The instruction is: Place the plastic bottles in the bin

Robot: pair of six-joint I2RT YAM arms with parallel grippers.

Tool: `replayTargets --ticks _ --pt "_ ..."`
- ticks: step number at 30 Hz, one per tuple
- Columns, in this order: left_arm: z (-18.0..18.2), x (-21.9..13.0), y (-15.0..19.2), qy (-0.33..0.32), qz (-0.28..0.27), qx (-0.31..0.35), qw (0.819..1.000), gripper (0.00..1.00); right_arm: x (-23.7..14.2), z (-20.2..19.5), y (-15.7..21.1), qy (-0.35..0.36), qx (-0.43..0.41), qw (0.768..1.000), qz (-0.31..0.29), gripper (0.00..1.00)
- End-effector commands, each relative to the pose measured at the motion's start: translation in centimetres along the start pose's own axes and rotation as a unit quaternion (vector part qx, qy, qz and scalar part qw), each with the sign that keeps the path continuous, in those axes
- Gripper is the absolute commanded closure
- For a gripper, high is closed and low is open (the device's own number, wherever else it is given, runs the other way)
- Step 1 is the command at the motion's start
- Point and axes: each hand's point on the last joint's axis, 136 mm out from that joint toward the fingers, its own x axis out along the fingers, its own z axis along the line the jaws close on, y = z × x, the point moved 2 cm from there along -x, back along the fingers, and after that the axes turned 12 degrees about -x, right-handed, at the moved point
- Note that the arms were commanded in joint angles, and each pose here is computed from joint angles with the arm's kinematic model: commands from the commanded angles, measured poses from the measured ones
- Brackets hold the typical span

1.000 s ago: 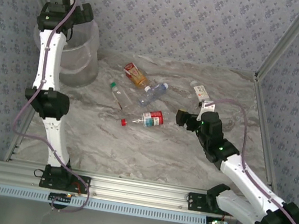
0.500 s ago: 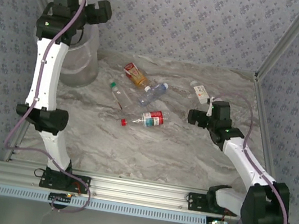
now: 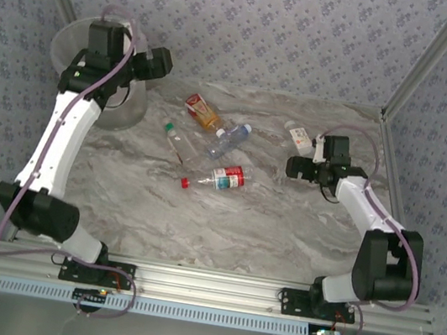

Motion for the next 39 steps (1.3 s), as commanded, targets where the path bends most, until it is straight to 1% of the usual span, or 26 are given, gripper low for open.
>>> replayTargets --ticks 1,8,10,11,14,18,20,25,30,37,39 --pt "-1.7 -3.5 -1.5 0.046 -0.057 -0.008 0.997 0.01 0.4 -0.3 0.1 -0.027 -0.012 0.999 0.034 0.0" --pt "0.0 -6.2 0.1 0.043 -0.087 -0.046 0.994 0.0 2.9 -1.9 0.1 -0.039 -0.005 0.996 0.084 0.0" --pt "0.7 -6.7 0.6 0.032 -0.092 -0.05 0.994 0.01 3.7 -2.4 0.5 -0.039 0.0 0.994 0.099 0.0" --pt "1.0 -6.9 0.8 0.027 -0.094 -0.051 0.994 0.01 3.7 -2.7 -0.6 -0.036 -0.001 0.995 0.091 0.0" --pt "2.0 -7.4 1.7 0.012 -0.093 -0.046 0.995 0.01 4.7 -3.3 -0.7 -0.034 -0.003 0.994 0.108 0.0" --pt "4.2 -8.1 2.7 -0.036 -0.102 -0.042 0.993 0.01 5.9 -3.4 -0.4 -0.049 -0.017 0.989 0.142 0.0" --pt "5.1 -8.6 3.1 -0.049 -0.111 -0.04 0.992 0.01 6.5 -3.3 -0.5 -0.059 -0.027 0.987 0.146 0.0" --pt "6.7 -9.9 3.8 -0.073 -0.126 -0.042 0.988 0.0 7.9 -4.4 -1.5 -0.042 -0.045 0.987 0.147 0.0" --pt "6.9 -10.5 4.2 -0.069 -0.122 -0.044 0.989 0.01 8.8 -5.7 -2.0 -0.019 -0.082 0.983 0.163 0.0" --pt "6.9 -10.7 4.4 -0.067 -0.119 -0.046 0.99 0.0 10.4 -5.1 -2.7 -0.058 -0.122 0.976 0.172 0.0" --pt "6.8 -10.8 4.5 -0.063 -0.116 -0.048 0.99 0.01 10.9 -5.0 -2.8 -0.058 -0.129 0.974 0.178 0.0"
